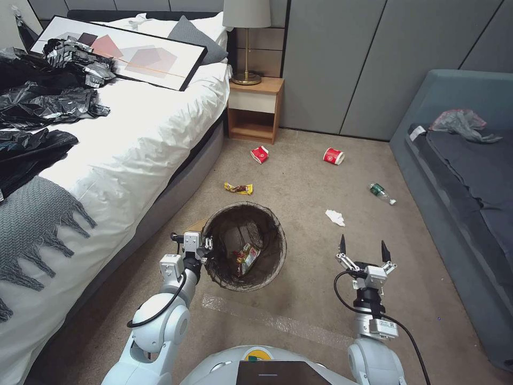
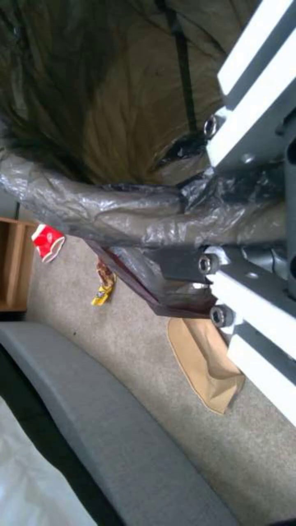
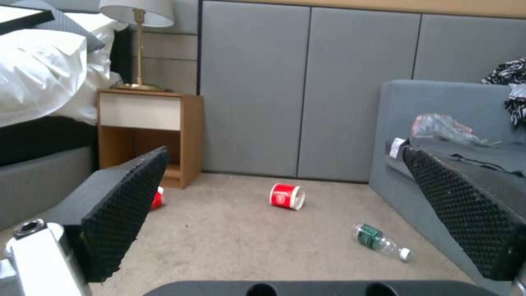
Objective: Pick up the trash bin, then pick up the garbage from the floor and place it into the trash bin.
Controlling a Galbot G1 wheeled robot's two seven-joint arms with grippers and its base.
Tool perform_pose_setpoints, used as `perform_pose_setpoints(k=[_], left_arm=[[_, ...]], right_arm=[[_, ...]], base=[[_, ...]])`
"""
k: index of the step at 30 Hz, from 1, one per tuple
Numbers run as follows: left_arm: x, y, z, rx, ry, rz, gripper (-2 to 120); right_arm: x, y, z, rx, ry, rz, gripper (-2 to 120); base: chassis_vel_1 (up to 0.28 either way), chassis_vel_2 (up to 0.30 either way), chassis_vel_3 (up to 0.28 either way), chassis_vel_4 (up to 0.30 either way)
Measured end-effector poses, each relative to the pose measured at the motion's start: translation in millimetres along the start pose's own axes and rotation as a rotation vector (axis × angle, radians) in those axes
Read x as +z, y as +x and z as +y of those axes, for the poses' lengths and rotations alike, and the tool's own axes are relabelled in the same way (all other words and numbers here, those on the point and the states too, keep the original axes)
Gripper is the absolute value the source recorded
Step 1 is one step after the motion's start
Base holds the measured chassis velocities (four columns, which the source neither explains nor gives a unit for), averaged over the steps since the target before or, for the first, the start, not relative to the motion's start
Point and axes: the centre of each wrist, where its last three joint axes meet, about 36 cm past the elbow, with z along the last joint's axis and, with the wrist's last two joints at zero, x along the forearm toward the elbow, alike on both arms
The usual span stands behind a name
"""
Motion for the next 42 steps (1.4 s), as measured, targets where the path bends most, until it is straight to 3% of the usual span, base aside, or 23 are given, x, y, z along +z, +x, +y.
perform_pose_setpoints(k=[17, 42], left_arm=[[0.1, 0, -0.7, -0.001, 0.002, -0.003, 0], [0.2, 0, -1.0, 0.001, 0.0, -0.004, 0]], right_arm=[[1, -7, -4, 0.0, 0.0, -0.015, 99], [5, -19, -9, -0.008, 0.011, -0.053, 100]], base=[[-0.048, 0.043, 0.054, -0.046], [-0.292, 0.293, 0.299, -0.306]])
